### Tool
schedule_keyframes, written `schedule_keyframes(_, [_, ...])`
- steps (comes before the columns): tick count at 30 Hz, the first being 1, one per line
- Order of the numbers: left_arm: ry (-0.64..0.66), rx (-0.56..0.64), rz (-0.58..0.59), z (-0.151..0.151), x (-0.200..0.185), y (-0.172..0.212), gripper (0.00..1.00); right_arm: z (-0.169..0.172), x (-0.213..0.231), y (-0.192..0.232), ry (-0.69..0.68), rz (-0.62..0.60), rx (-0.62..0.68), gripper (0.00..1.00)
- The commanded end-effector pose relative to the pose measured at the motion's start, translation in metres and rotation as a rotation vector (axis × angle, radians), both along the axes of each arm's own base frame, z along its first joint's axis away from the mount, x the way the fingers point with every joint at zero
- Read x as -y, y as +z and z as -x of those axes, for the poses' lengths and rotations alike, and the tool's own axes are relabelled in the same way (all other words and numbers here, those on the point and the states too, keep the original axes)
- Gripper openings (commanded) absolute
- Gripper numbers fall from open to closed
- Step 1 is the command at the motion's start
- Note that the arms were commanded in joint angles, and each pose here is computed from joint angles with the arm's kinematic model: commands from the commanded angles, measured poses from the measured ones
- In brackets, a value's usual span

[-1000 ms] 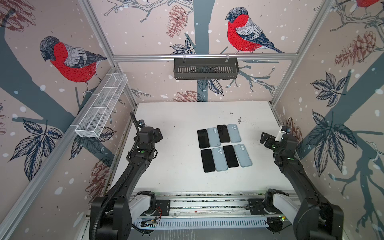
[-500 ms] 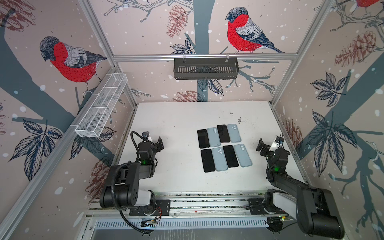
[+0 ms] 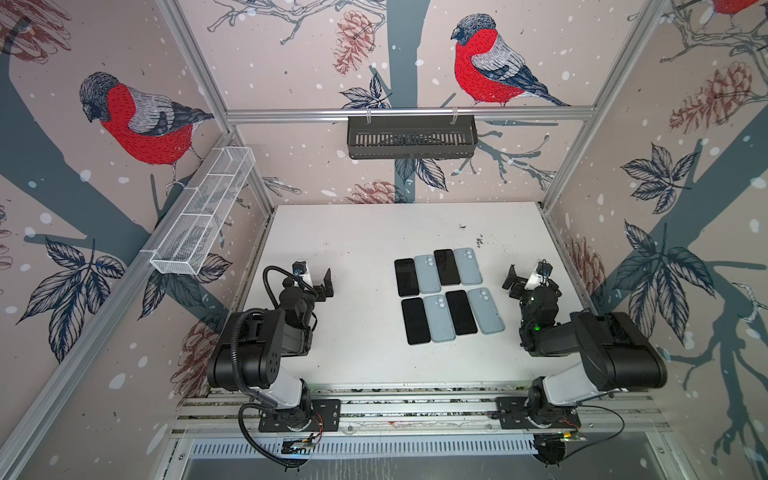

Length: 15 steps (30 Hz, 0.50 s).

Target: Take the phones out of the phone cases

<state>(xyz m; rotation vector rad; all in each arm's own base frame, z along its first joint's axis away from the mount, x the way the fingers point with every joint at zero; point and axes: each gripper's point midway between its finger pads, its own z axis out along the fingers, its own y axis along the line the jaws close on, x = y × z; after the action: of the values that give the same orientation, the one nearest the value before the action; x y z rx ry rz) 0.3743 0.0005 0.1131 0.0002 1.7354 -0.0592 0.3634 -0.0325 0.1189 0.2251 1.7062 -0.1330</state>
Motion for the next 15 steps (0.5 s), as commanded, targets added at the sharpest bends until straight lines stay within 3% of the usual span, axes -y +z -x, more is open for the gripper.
schedule_keyframes(1, [0.044,0.057,-0.018,-0.0035,-0.0062,0.0147,0.98,-0.0035,0.0054,0.0096,-0.04,0.02,0.019,0.99])
schedule_keyframes(15, [0.044,0.061,-0.019,-0.0027,-0.0064,0.0156,0.98,-0.0042,0.0039,0.0075,-0.022,0.017,0.012,1.0])
